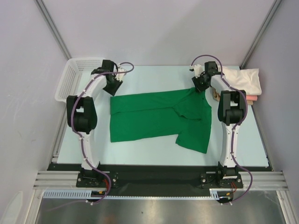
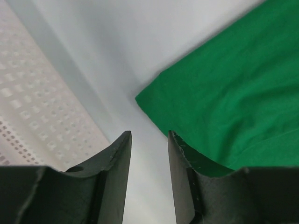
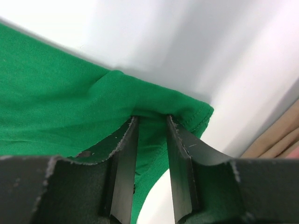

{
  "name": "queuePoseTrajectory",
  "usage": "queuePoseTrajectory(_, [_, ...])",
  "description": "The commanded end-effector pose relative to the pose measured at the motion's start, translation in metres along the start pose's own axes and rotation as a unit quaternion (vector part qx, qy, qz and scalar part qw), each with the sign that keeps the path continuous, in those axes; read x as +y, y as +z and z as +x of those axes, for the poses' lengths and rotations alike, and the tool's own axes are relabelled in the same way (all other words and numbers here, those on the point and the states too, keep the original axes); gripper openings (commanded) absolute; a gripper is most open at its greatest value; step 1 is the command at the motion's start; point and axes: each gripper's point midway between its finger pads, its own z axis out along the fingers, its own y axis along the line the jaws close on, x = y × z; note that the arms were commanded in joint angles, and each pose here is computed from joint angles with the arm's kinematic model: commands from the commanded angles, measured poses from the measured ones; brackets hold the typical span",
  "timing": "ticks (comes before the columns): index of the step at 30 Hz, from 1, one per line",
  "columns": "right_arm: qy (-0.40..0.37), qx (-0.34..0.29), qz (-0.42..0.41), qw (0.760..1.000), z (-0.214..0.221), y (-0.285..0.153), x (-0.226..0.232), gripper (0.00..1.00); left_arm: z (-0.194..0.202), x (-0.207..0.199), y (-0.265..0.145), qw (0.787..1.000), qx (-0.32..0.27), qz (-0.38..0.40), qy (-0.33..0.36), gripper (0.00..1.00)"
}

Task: Fold and stack the t-shirts
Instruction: Fold the tshirt

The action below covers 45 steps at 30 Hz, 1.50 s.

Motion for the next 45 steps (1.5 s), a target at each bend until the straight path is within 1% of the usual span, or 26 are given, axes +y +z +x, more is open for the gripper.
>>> queuePoseTrajectory(1, [-0.005,0.001,0.023,1.0,-0.002,-0.003,-0.006,0.35,0.021,-0.004,0.024,0.999,0.036,0.013,-0.006,0.42])
queuePoseTrajectory(3, [-0.005,0.002,0.02,1.0,-0.001,-0.005,-0.004,0.35,0.025,-0.001,0.037,0.999,0.046,0.005,-0.012,0.42])
queuePoseTrajectory(6, [-0.005,0.003,0.02,1.0,0.0,-0.008,-0.004,0.35,0.024,0.001,0.044,0.999,0.05,0.0,-0.013,0.41])
queuePoseTrajectory(12, [-0.006,0.002,0.022,1.0,0.0,-0.011,-0.005,0.35,0.035,0.0,0.06,0.998,0.068,0.001,-0.009,0.35])
queuePoseTrajectory(16, [-0.011,0.003,0.02,1.0,-0.001,-0.008,-0.001,0.35,0.04,0.001,0.067,0.997,0.077,0.001,-0.008,0.26])
queuePoseTrajectory(20, [-0.017,0.01,0.021,1.0,0.003,-0.002,0.001,0.34,0.045,0.004,0.075,0.996,0.087,-0.004,-0.007,0.1])
queuePoseTrajectory(24, [-0.027,0.021,0.029,0.999,0.006,0.006,0.003,0.33,0.046,0.008,0.084,0.996,0.092,-0.01,-0.008,0.06])
queuePoseTrajectory(28, [-0.028,0.023,0.031,0.999,0.006,0.008,0.005,0.31,0.042,0.011,0.091,0.996,0.092,-0.009,-0.007,0.05])
queuePoseTrajectory(29, [-0.027,0.025,0.032,0.999,0.008,0.009,0.005,0.3,0.034,0.016,0.09,0.996,0.084,-0.014,-0.008,0.05])
queuePoseTrajectory(31, [-0.028,0.024,0.039,0.999,0.007,0.009,0.001,0.29,0.034,0.013,0.097,0.996,0.091,-0.006,-0.007,0.05])
queuePoseTrajectory(32, [-0.028,0.025,0.039,0.999,0.008,0.011,0.001,0.29,0.022,0.02,0.094,0.997,0.077,-0.012,-0.008,0.05])
queuePoseTrajectory(36, [-0.029,0.022,0.048,0.998,0.004,0.016,-0.008,0.29,0.009,0.026,0.102,0.997,0.074,-0.016,-0.004,0.05])
queuePoseTrajectory(45, [-0.042,-0.008,0.074,0.996,-0.02,0.023,-0.028,0.29,-0.016,0.042,0.108,0.998,0.05,-0.046,0.015,0.06])
